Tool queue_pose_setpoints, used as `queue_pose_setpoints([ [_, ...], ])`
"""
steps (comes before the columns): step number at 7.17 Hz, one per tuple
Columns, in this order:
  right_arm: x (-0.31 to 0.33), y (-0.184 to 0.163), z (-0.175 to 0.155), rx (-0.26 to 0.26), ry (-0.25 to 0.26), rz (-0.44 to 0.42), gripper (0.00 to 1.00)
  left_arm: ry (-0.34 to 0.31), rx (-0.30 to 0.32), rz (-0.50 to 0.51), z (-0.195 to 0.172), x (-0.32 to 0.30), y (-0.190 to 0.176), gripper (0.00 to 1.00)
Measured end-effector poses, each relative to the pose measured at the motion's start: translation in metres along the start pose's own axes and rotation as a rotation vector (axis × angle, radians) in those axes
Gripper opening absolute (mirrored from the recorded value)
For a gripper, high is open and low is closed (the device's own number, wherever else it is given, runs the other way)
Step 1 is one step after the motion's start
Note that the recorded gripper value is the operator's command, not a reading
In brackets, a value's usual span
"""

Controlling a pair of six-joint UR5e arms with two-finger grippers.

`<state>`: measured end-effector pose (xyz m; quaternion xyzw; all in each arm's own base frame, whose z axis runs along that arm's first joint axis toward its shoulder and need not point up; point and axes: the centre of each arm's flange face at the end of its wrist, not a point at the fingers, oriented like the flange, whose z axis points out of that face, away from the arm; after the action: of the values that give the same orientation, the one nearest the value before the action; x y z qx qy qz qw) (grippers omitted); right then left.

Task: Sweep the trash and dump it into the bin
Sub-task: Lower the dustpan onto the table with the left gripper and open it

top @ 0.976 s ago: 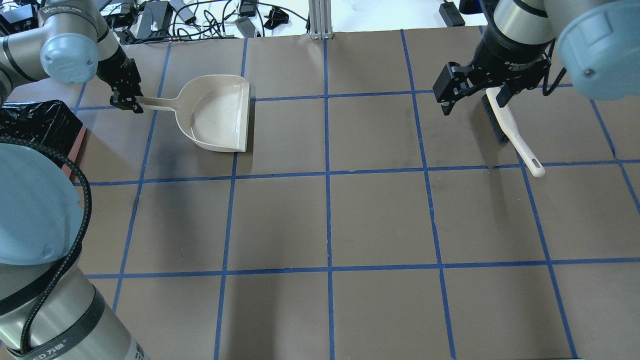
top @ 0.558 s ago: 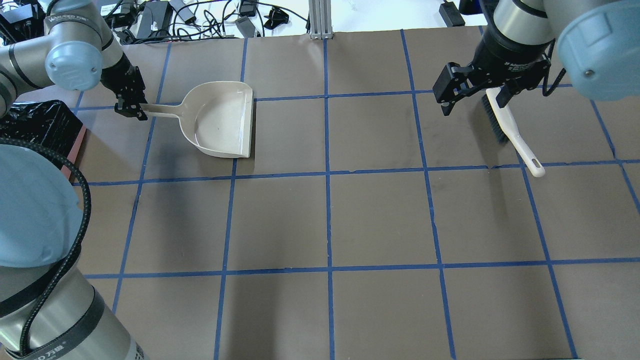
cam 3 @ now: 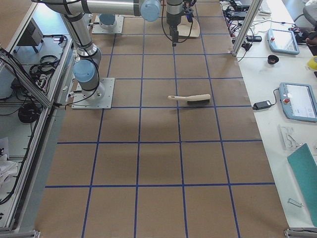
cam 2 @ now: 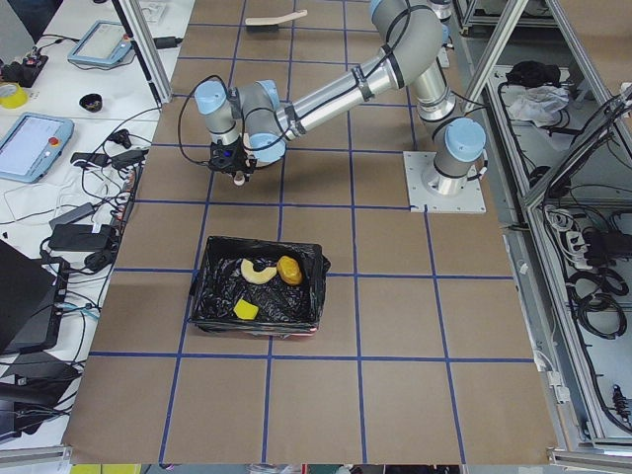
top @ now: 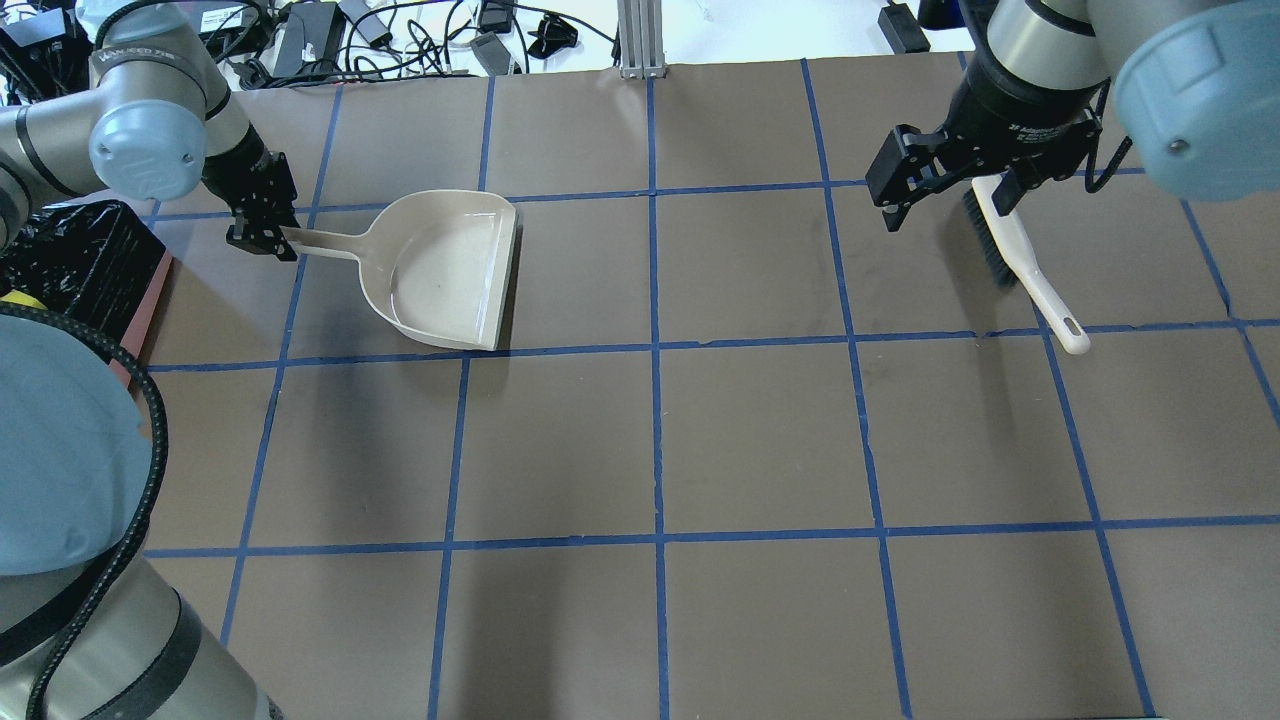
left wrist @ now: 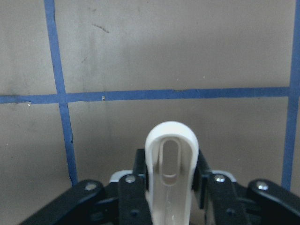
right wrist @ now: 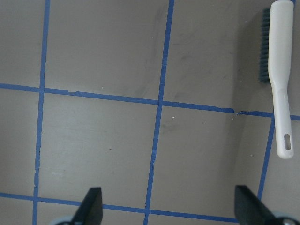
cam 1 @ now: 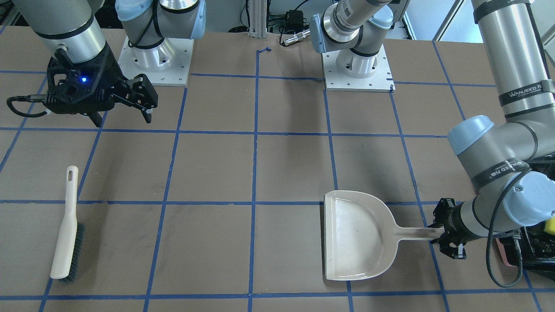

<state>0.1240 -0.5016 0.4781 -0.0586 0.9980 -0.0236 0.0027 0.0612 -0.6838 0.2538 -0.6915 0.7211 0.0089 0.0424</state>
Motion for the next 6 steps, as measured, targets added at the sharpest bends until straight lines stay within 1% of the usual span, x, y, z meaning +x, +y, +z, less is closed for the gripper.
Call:
queue_pose_setpoints([
  [3, 0.000, 0.001, -0.001, 0.003, 0.000, 0.001, 1.00, 0.047, 0.012, -0.023, -0.002, 0.008, -0.005, 0.00],
  [4, 0.000, 0.001, -0.001, 0.003, 0.000, 0.001, 1.00, 0.053, 0.013, -0.034, -0.003, 0.011, -0.007, 0.00],
  [6, 0.000, 0.001, -0.001, 0.001, 0.000, 0.000, 1.00, 0.042, 0.009, -0.057, 0.005, 0.010, -0.006, 0.00],
])
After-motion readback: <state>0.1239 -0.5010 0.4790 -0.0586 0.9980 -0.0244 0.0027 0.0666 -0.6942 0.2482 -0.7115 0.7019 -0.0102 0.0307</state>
